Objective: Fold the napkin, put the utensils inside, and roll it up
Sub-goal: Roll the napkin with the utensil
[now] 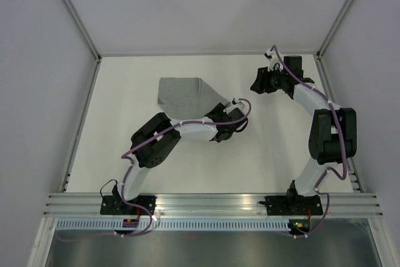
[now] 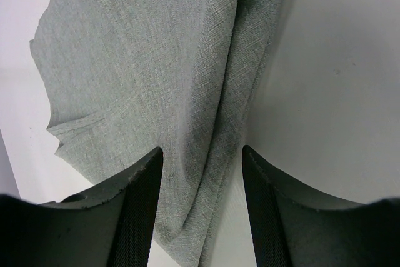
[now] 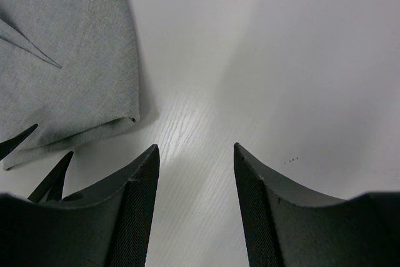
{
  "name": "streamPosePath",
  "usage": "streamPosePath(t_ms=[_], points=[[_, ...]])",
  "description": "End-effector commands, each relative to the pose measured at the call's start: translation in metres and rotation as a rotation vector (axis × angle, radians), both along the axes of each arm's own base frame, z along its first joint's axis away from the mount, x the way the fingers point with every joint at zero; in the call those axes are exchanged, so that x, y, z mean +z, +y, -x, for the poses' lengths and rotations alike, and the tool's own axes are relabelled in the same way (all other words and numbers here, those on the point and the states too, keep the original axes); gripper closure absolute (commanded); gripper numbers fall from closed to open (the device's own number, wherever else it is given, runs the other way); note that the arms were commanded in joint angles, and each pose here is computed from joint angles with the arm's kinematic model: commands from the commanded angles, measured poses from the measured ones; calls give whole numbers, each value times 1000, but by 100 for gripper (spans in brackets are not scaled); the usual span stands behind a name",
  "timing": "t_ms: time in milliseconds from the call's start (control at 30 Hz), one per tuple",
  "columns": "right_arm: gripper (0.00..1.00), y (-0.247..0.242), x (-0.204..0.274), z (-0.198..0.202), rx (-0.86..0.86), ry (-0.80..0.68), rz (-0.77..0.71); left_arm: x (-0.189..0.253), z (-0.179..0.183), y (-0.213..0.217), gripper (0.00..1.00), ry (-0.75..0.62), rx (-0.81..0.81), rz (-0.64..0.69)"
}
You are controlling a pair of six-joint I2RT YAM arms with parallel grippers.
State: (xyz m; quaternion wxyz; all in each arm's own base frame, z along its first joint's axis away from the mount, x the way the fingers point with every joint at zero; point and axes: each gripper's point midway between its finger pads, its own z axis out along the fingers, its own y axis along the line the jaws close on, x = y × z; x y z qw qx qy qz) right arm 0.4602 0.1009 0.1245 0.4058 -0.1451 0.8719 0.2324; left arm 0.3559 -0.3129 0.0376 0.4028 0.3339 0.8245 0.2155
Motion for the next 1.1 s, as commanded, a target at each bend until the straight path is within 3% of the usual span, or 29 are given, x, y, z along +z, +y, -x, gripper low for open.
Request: streamPosePath(t_ms=[0, 333, 767, 1067], points=[[43, 1, 20, -1, 13, -58, -26, 1, -2, -9, 40, 12, -38, -6], [44, -3, 19, 0, 6, -54, -37, -21, -3, -10, 42, 49, -44, -31], [45, -3, 19, 3, 12, -56, -44, -48, 2, 4, 55, 123, -21, -39], [46, -3, 20, 4, 14, -62, -42, -56, 2, 7, 69, 162, -33, -36]])
